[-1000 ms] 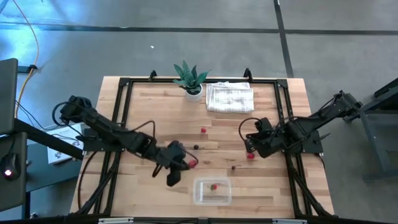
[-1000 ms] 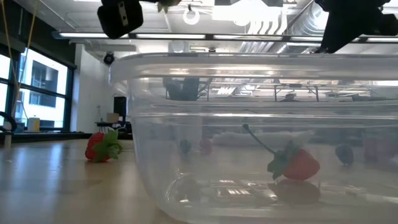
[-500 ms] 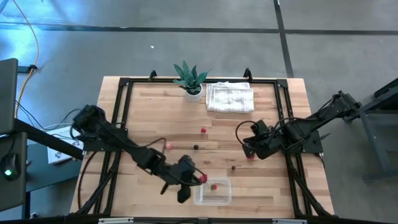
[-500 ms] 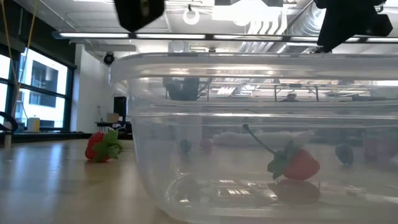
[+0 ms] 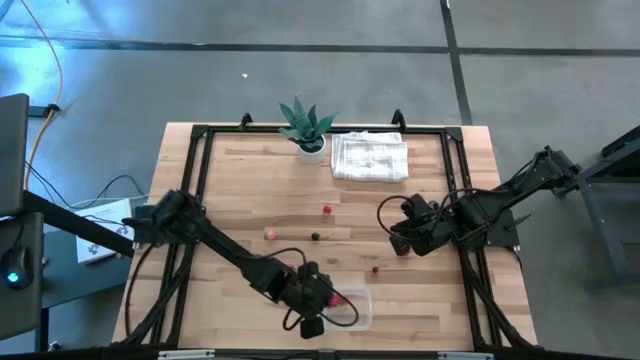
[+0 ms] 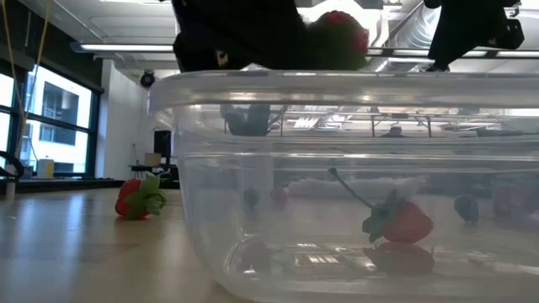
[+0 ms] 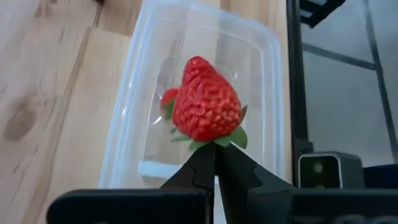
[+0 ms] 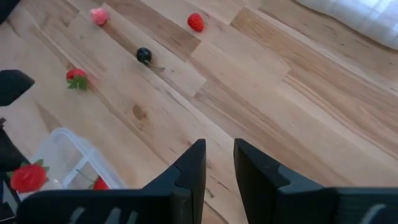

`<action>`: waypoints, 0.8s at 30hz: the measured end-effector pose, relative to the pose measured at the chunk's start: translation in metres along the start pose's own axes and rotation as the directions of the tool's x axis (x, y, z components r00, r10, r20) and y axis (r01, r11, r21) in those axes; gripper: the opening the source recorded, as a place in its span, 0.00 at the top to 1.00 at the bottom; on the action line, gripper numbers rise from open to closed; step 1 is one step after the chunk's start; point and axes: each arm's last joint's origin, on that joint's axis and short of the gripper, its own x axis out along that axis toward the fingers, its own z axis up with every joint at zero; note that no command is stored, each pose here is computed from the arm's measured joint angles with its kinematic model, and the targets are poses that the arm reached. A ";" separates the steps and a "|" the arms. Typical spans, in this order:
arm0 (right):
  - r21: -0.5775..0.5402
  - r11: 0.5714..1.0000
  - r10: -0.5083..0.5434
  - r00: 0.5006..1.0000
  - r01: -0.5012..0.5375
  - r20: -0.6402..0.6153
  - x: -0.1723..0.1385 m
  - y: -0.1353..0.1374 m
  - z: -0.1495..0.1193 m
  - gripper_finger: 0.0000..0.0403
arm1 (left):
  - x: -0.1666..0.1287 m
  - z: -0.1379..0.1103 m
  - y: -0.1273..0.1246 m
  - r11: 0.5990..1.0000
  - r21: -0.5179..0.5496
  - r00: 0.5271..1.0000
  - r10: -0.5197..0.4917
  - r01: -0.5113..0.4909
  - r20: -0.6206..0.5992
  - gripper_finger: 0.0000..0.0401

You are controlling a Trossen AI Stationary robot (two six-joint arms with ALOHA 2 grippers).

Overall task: Pick and placing Produce into tupperware
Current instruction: Put the strawberry into the transparent bin

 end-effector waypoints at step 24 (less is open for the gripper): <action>-0.019 1.000 0.009 1.000 -0.010 -0.013 0.000 0.001 0.000 0.82 | 0.015 -0.012 0.007 0.999 0.014 0.996 0.052 -0.051 -0.079 0.77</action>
